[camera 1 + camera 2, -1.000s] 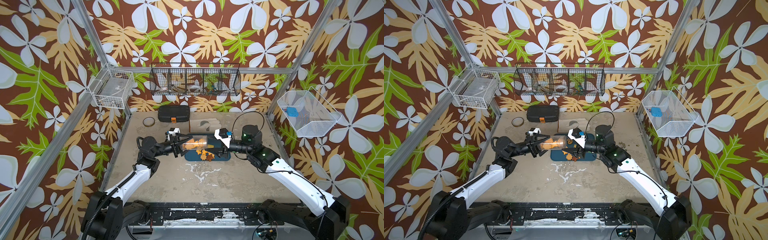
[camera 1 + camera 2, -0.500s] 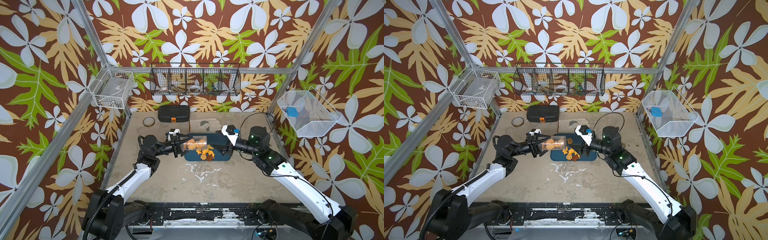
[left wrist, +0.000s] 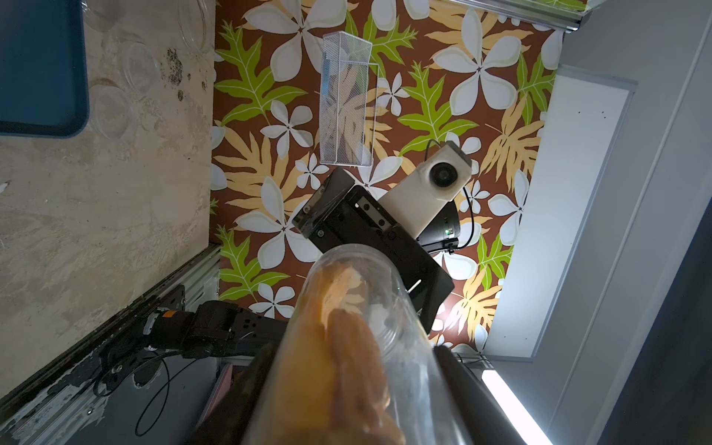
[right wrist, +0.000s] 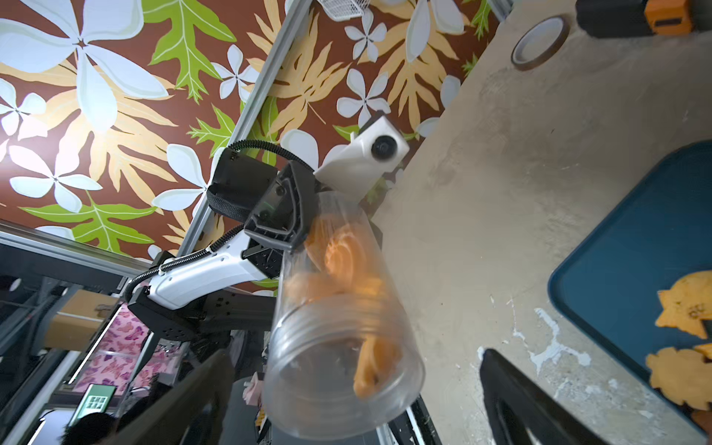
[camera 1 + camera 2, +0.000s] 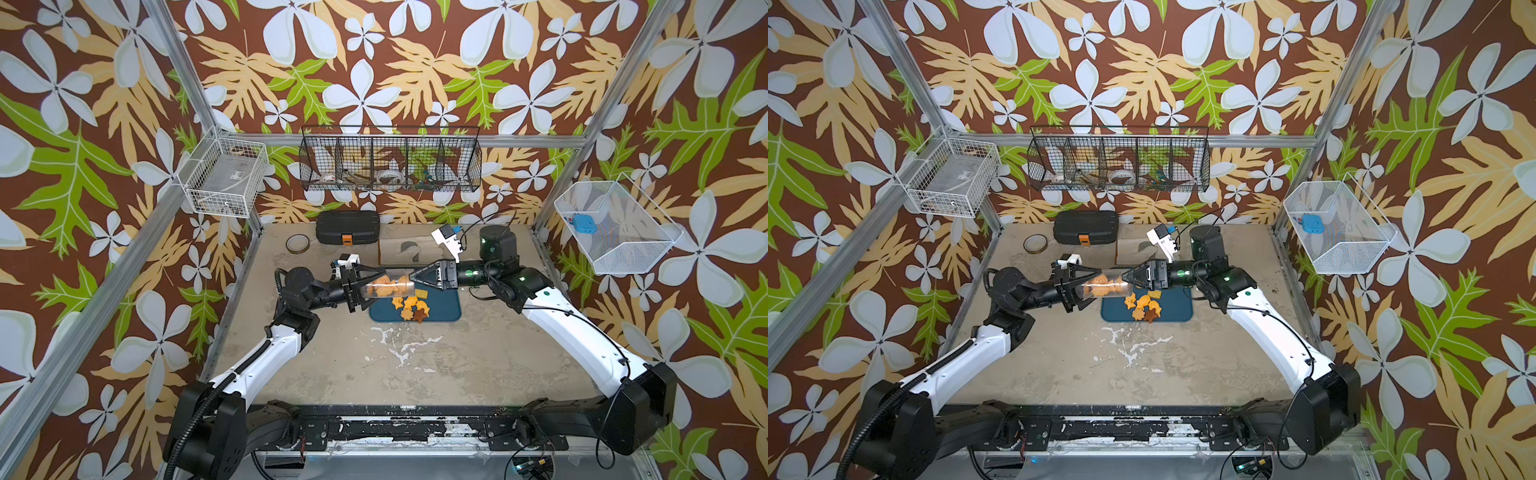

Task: Pour the cookies out of the jar
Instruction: Unscrew the lid from the jar.

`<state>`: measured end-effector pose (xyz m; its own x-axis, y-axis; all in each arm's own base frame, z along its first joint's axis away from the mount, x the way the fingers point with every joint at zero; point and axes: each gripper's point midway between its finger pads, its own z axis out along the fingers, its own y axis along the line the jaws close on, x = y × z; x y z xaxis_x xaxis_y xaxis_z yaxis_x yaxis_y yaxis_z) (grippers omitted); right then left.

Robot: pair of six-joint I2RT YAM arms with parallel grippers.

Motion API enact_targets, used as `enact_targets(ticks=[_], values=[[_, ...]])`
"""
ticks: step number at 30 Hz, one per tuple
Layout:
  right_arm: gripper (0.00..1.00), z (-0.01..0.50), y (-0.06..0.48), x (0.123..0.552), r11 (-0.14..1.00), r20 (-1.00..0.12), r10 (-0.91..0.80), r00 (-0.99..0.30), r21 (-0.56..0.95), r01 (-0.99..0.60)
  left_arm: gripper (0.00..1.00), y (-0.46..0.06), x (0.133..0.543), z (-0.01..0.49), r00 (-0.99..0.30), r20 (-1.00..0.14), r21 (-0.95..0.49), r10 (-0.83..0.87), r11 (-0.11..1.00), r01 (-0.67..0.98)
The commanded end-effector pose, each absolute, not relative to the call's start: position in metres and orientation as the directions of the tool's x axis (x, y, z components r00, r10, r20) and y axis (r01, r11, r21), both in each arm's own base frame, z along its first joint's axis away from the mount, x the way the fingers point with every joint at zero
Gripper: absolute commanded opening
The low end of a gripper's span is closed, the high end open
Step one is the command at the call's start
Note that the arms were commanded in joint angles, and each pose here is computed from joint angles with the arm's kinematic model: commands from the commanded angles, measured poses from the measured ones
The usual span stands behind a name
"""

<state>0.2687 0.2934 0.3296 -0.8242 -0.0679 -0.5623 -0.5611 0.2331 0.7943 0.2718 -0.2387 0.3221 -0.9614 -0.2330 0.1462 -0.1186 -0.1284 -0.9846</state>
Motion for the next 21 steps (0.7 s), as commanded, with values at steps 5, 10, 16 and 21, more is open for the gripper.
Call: enact_targets(ticks=[5,10,16,21], values=[[0.93,0.328,0.309,0.254,0.183,-0.522,-0.107,-0.846,0.826,-0.533,0.49,-0.237,0.265,0.331,-0.969,0.098,-0.988,-0.228,-0.137,-0.068],[0.9,0.331,0.309,0.253,0.174,-0.531,-0.109,-0.84,0.822,-0.543,0.49,-0.236,0.263,0.33,-0.968,0.101,-0.988,-0.228,-0.137,-0.07],[0.88,0.343,0.305,0.246,0.138,-0.546,-0.097,-0.832,0.821,-0.555,0.49,-0.235,0.263,0.329,-0.968,0.1,-0.988,-0.23,-0.136,-0.07],[0.75,0.342,0.304,0.241,0.12,-0.533,-0.113,-0.838,0.83,-0.544,0.49,-0.236,0.265,0.33,-0.968,0.099,-0.988,-0.233,-0.135,-0.068]])
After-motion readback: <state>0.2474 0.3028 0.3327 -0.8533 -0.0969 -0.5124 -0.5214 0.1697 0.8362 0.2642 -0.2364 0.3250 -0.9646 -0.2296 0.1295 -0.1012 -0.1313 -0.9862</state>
